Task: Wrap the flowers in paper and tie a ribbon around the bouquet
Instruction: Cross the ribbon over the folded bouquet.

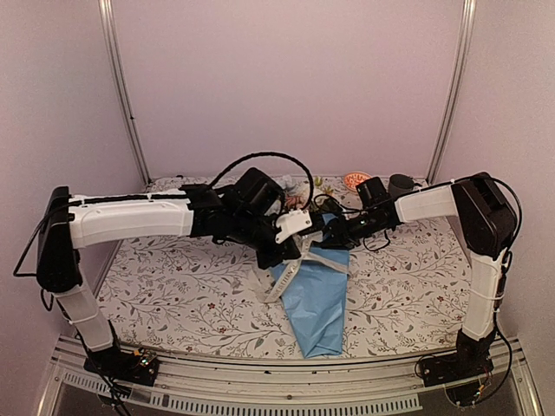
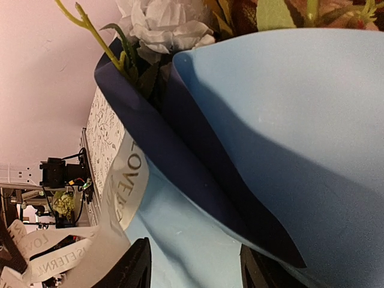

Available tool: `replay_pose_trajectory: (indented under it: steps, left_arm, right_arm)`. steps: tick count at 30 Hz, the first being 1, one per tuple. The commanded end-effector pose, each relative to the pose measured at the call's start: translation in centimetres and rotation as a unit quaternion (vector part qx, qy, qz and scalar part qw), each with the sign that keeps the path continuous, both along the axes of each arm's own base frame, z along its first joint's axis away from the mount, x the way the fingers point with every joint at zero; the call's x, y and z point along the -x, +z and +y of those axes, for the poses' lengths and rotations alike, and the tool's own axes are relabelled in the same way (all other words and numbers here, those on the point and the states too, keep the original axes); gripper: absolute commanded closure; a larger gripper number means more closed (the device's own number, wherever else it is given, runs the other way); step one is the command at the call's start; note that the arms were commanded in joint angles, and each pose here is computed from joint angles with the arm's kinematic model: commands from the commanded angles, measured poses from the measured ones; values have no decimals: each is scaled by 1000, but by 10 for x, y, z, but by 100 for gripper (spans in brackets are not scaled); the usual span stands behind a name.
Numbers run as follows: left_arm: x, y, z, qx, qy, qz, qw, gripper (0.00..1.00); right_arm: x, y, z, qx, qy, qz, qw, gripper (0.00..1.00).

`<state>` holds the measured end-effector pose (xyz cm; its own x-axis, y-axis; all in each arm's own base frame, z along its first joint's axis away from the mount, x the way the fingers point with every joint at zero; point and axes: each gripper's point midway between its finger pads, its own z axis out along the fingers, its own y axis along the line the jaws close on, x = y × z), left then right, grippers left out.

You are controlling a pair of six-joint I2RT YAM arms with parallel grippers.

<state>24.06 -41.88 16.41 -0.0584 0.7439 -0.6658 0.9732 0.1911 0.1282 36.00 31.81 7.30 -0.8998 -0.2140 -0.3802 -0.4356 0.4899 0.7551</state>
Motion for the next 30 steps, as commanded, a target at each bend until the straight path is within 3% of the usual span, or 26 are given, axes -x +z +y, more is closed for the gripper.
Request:
replay_pose_trajectory:
  steps: [1, 5, 8, 13, 21, 30]
  left_arm:
    - [43, 13, 5, -19, -12, 4, 1000, 100]
    - [72, 31, 0, -16, -34, -9, 999, 100]
    - [71, 53, -3, 8, -23, -34, 999, 100]
    - [26, 47, -9, 27, 27, -75, 996, 100]
    - [-95, -5, -1, 8, 166, -80, 983, 100]
    - [-107, -88, -8, -21, 164, -3, 986, 100]
  right_arm:
    - [-2, 0, -4, 3, -5, -5, 1000, 47]
    - [-2, -6, -5, 10, -6, -2, 1000, 47]
    - [-1, -9, -6, 14, -6, 1, 1000, 47]
    - [0, -13, -6, 19, -2, 4, 1000, 48]
    - [2, -6, -6, 13, 2, 1, 1000, 48]
    - [-33, 49, -18, -3, -75, -50, 996, 50]
